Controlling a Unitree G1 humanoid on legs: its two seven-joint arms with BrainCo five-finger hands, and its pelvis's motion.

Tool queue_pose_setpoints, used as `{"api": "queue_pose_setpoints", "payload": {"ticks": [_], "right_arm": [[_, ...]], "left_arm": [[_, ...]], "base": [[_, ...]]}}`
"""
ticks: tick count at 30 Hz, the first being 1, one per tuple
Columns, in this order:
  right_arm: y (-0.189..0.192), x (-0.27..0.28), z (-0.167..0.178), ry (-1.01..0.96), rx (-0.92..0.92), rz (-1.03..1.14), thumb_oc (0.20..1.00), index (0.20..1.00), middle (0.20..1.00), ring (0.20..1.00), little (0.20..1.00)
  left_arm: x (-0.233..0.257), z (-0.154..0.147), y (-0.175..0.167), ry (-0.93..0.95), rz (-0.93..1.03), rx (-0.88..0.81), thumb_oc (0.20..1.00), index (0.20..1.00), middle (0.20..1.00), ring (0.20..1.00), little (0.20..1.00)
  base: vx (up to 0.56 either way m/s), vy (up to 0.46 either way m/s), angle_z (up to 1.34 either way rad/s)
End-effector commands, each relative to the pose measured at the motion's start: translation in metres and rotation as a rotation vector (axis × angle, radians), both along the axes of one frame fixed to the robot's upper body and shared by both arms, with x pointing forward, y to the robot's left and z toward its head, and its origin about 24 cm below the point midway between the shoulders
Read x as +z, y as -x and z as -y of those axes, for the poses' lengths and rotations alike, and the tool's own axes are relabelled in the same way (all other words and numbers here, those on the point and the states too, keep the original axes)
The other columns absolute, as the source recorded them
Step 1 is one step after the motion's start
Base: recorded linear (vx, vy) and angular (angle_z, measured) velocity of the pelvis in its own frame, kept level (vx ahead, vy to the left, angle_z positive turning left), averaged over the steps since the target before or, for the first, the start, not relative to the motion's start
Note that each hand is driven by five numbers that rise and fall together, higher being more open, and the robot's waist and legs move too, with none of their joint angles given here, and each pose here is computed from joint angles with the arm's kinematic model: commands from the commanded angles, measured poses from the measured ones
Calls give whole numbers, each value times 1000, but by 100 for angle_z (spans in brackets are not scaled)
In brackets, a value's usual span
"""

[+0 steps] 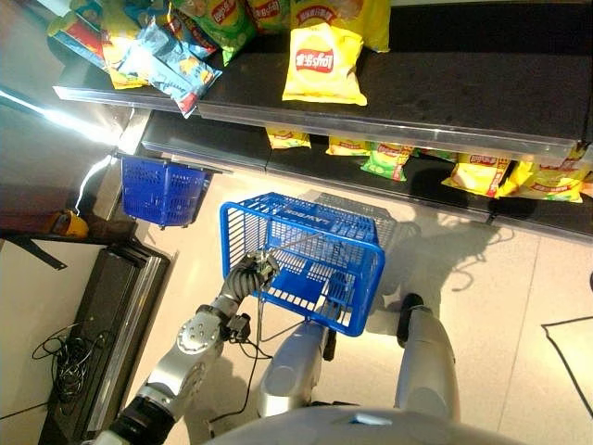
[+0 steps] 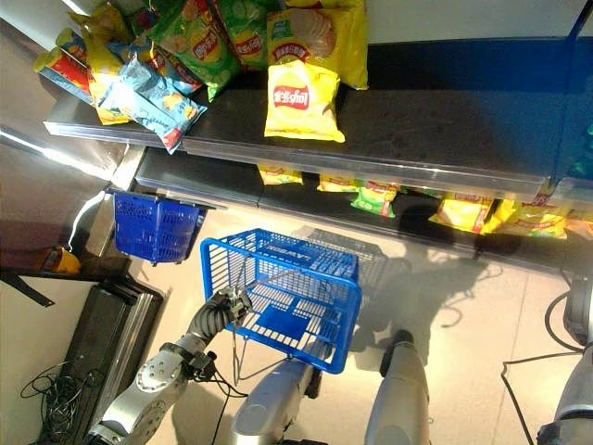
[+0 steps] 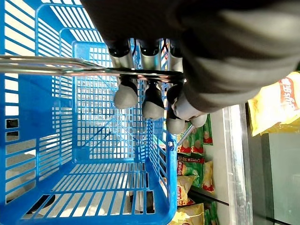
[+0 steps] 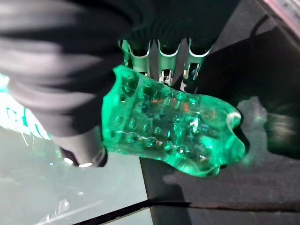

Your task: Pick up the snacks into the basket

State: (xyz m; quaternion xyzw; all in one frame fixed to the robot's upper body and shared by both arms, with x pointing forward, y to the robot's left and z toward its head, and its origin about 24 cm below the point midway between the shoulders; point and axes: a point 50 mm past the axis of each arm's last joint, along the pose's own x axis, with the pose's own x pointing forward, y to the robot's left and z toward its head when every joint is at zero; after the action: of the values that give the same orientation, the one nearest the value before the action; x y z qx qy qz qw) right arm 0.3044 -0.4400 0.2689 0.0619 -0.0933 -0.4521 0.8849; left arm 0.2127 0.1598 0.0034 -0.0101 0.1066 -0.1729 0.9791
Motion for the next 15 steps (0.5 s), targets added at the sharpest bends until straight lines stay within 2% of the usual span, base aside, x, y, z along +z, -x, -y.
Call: {"api": "queue_pose_setpoints", "payload": {"ticks": [1, 7, 12, 13, 15], "right_arm": [[4, 28, 0, 60, -21, 82, 200, 200, 200, 200, 200], [-1, 17, -4, 25, -13, 118, 200, 200, 200, 200, 200], [-23, 8, -38, -49, 121, 370, 200, 200, 200, 200, 200], [-32, 6, -65, -35, 205, 489, 200, 200, 200, 200, 200], [-31, -1, -67, -45, 201, 485, 200, 200, 200, 200, 200]], "left_arm": [[39, 4, -9, 81, 196, -17, 200, 200, 200, 200, 200], [43, 3, -13, 80, 214, -2, 200, 200, 200, 200, 200], [48, -5, -19, 109, 235, 66, 200, 200, 200, 200, 200], [50, -10, -21, 134, 246, 121, 200, 200, 200, 200, 200], [49, -12, -20, 124, 241, 122, 200, 200, 200, 200, 200]], "base": [[-15, 7, 5], [-9, 12, 8], [2, 21, -1], [9, 28, -6], [3, 16, -10]]}}
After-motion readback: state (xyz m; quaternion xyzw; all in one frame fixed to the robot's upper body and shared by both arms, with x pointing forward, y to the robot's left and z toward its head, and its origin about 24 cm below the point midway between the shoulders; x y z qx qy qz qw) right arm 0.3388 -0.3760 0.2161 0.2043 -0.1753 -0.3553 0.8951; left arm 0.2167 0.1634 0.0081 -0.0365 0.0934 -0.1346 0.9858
